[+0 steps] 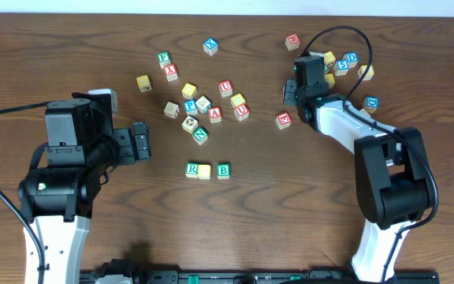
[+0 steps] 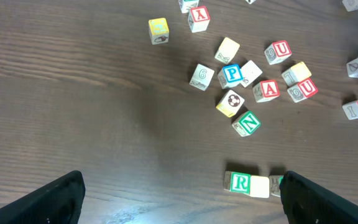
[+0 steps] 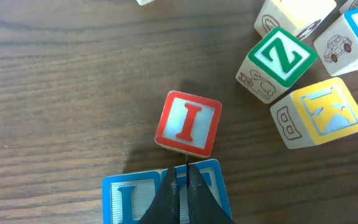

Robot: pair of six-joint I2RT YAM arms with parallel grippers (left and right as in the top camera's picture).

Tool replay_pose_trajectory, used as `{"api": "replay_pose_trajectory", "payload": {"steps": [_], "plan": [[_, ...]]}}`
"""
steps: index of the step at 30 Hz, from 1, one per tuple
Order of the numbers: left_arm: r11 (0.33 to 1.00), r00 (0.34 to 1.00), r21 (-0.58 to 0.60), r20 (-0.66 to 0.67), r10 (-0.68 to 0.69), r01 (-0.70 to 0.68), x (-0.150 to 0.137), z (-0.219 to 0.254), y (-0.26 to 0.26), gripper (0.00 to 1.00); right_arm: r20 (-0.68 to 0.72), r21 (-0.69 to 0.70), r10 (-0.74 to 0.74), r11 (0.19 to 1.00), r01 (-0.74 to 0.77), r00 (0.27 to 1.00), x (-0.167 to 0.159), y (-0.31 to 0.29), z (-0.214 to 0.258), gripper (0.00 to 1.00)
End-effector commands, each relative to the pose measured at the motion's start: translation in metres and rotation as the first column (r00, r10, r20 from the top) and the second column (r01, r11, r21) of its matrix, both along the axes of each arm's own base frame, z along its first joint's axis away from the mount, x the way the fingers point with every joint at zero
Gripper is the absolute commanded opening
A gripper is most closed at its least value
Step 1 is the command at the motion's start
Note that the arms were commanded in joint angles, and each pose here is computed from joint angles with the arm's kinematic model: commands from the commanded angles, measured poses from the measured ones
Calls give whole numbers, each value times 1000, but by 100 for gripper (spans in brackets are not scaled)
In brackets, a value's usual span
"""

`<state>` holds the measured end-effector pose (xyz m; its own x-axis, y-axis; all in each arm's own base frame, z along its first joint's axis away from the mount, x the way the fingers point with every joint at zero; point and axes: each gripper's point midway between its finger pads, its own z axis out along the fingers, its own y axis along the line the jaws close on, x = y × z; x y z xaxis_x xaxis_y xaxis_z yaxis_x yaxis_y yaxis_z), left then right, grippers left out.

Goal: Spell out ROBOT

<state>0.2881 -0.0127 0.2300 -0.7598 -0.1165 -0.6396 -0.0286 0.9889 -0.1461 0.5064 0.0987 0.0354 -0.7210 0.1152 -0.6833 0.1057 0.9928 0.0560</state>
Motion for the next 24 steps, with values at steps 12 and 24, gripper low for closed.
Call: {"api": "replay_pose_trajectory", "payload": {"steps": [12,24], "plan": [[1000,1000,-5,19,-8,8,2,8,-1,99,-99,-37,-36,999,33,994,-15,-16,-16,1],[1000,1000,-5,19,-8,8,2,8,-1,99,-223,-19,-46,999,43,974,-42,-12,-32,1]]}}
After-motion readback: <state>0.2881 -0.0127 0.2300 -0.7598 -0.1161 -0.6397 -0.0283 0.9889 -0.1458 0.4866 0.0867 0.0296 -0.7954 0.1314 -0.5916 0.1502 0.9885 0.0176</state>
